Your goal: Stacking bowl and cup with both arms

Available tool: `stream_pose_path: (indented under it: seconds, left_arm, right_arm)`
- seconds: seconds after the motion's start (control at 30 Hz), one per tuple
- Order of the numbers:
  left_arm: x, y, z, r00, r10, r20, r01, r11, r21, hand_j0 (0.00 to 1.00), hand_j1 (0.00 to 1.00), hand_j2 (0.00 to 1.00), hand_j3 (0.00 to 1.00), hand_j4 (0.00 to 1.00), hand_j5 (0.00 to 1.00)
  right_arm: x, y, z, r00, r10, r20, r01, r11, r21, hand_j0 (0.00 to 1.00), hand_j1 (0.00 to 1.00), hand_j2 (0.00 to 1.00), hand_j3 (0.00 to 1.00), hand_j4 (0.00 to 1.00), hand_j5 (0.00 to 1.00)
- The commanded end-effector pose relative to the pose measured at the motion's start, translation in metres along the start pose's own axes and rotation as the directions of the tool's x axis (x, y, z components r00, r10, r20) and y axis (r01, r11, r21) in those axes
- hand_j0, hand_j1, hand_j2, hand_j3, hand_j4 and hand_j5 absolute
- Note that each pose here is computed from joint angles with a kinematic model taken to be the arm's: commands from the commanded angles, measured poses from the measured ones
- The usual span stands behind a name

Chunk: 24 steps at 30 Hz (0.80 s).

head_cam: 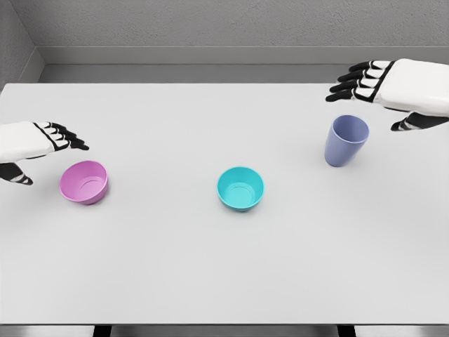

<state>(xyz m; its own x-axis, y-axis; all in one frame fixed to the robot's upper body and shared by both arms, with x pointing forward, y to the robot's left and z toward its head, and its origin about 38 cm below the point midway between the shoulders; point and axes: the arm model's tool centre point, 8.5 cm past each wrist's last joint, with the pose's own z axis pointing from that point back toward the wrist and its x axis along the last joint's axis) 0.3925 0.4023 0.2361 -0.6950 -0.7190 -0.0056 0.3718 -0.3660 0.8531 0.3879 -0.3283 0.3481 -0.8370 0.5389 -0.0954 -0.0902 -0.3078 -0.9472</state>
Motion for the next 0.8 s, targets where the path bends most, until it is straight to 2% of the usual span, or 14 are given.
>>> stream_pose_path:
  seconds: [0.0,0.23,0.27,0.3,0.37,0.43,0.53,0.67,0.77]
  left_arm:
    - [0.000,0.000,-0.001,1.000,0.004,0.001,-0.004,1.000,0.000,1.00,1.00,1.00,1.00,1.00,1.00]
    - [0.002,0.000,-0.004,1.000,-0.001,0.010,0.002,1.000,-0.014,1.00,1.00,1.00,1.00,1.00,1.00]
    - [0.008,-0.006,-0.010,1.000,-0.002,0.030,0.003,0.999,-0.041,1.00,1.00,1.00,1.00,1.00,1.00]
    - [0.014,-0.012,-0.021,0.999,-0.008,0.051,0.011,0.998,-0.066,1.00,1.00,1.00,1.00,1.00,1.00]
    - [0.016,-0.014,-0.031,0.998,-0.041,0.049,0.046,0.995,-0.085,1.00,1.00,1.00,1.00,1.00,1.00]
    - [0.017,-0.018,-0.034,0.998,-0.039,0.054,0.044,0.994,-0.099,1.00,1.00,1.00,1.00,1.00,1.00]
    - [0.019,-0.019,-0.040,0.997,-0.038,0.063,0.045,0.994,-0.103,1.00,1.00,1.00,1.00,1.00,1.00]
    - [0.012,-0.022,-0.043,0.999,-0.028,0.044,0.033,0.994,-0.106,1.00,1.00,1.00,1.00,1.00,1.00]
    - [0.013,-0.023,-0.048,0.999,-0.019,0.049,0.024,0.995,-0.102,1.00,1.00,1.00,1.00,1.00,1.00]
  right_arm:
    - [0.000,0.000,0.000,1.000,-0.005,0.000,0.005,1.000,-0.004,1.00,1.00,1.00,1.00,1.00,1.00]
    - [-0.006,0.000,0.005,1.000,-0.010,-0.021,0.010,1.000,0.000,1.00,1.00,1.00,1.00,1.00,1.00]
    - [-0.009,-0.007,0.012,0.999,0.004,-0.041,-0.005,1.000,-0.009,1.00,1.00,1.00,1.00,1.00,1.00]
    - [-0.014,-0.007,0.016,0.998,-0.008,-0.056,0.007,1.000,-0.014,1.00,1.00,1.00,1.00,1.00,1.00]
    - [-0.013,0.001,0.013,0.999,-0.021,-0.049,0.022,1.000,0.009,1.00,1.00,1.00,1.00,1.00,1.00]
    - [-0.014,-0.005,0.014,0.998,-0.001,-0.055,0.001,1.000,0.000,1.00,1.00,1.00,1.00,1.00,1.00]
    - [-0.011,-0.007,0.011,0.999,0.005,-0.041,-0.005,1.000,0.000,1.00,1.00,1.00,1.00,1.00,1.00]
    - [0.001,0.008,-0.006,1.000,-0.014,0.016,0.013,0.999,0.037,1.00,1.00,1.00,1.00,1.00,1.00]
    - [0.003,0.007,-0.013,0.999,-0.021,0.032,0.020,1.000,0.023,1.00,1.00,1.00,1.00,1.00,1.00]
